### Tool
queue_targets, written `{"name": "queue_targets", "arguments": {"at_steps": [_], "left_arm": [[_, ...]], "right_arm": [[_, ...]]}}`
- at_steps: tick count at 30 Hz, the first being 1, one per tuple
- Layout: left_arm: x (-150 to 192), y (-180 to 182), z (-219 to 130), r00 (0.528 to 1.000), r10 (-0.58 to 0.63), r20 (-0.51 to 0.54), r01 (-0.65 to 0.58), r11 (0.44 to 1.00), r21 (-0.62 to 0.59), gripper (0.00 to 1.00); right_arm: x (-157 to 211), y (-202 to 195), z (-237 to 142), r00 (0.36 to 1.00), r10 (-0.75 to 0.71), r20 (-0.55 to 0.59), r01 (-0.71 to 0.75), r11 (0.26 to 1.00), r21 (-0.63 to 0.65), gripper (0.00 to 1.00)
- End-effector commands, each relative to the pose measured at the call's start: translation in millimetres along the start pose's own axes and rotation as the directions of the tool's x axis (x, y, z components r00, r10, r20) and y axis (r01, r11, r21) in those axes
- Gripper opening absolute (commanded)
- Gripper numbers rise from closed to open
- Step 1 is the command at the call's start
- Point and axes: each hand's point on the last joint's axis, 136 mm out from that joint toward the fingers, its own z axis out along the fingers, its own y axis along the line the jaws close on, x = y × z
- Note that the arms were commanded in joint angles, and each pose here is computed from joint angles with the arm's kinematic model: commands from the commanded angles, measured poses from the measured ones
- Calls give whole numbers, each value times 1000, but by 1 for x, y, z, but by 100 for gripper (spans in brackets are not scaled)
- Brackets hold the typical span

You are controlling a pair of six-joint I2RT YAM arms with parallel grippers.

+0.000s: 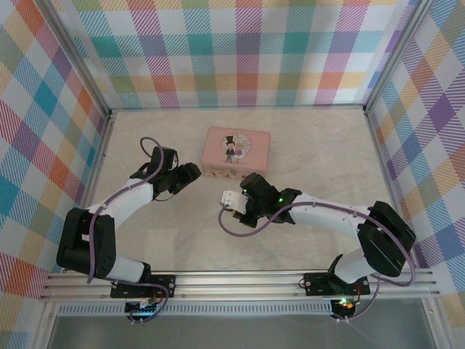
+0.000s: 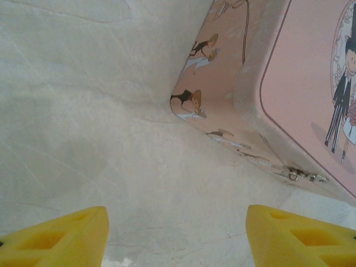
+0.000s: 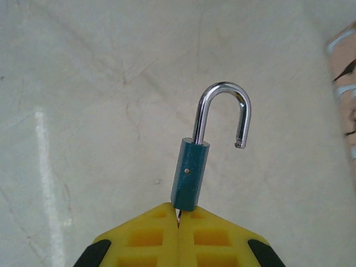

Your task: Unlock a padlock with a key

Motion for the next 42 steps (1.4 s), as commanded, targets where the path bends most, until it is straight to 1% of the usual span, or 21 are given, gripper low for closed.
{"name": "queue_targets", "arguments": {"at_steps": [1,10,15,19,21,23,25,26,27,28,29,30,31,33,35,36,37,39,40,42], "left_arm": [[9,-6,-7,1000,27,-2,-27,999,44,67],[19,6,-2,1000,1,-16,0,1000,18,68],[19,7,-1,1000,-4,-14,4,1000,10,68],[20,9,-1,1000,-9,-16,9,1000,7,68],[19,9,-2,1000,-9,-8,9,1000,7,68],[18,9,-4,1000,-8,0,8,1000,3,69],[17,10,-6,1000,-6,5,6,1000,-2,73],[16,9,-8,1000,-4,11,4,1000,-1,80],[14,8,-9,1000,-2,16,2,1000,-3,85],[13,7,-10,1000,2,20,-2,1000,-5,89],[10,5,-12,1000,8,26,-8,1000,-6,93],[8,4,-13,999,15,32,-14,1000,-11,100],[6,3,-14,999,21,38,-21,1000,-16,100],[-1,1,-18,998,37,57,-35,999,-30,100],[-11,-2,-24,994,56,89,-51,998,-48,100],[-13,2,-28,993,61,97,-53,995,-85,100],[-18,2,-31,990,73,117,-62,993,-98,100],[-33,2,-40,980,98,173,-74,987,-141,100],[-39,2,-43,975,115,191,-85,984,-159,100],[-52,5,-50,962,159,224,-108,969,-224,100]], "right_arm": [[17,20,10,996,63,-63,-68,995,-79,0],[37,35,38,984,78,-161,-99,987,-124,0],[40,37,46,982,80,-169,-103,986,-131,2],[37,29,45,979,100,-176,-117,989,-92,18],[32,21,39,983,105,-149,-113,993,-44,31],[26,11,31,986,119,-116,-119,993,8,42],[20,-1,19,984,162,-79,-158,986,49,51],[16,-9,12,980,192,-57,-188,980,69,55],[14,-15,5,975,219,-35,-215,973,83,57],[11,-20,-1,971,238,-15,-236,967,93,68],[9,-26,-8,965,261,7,-260,959,112,100],[6,-33,-15,958,286,31,-288,949,130,100],[4,-37,-20,951,304,49,-308,943,127,100],[-1,-53,-35,929,354,106,-367,915,165,100],[0,-72,-49,892,422,160,-448,872,197,100],[1,-84,-58,854,480,201,-517,828,216,100],[3,-93,-65,826,516,227,-559,800,217,100],[10,-118,-83,758,582,295,-648,721,245,100],[15,-128,-89,730,605,319,-680,686,258,100],[29,-154,-108,668,638,384,-744,586,321,100]]}}
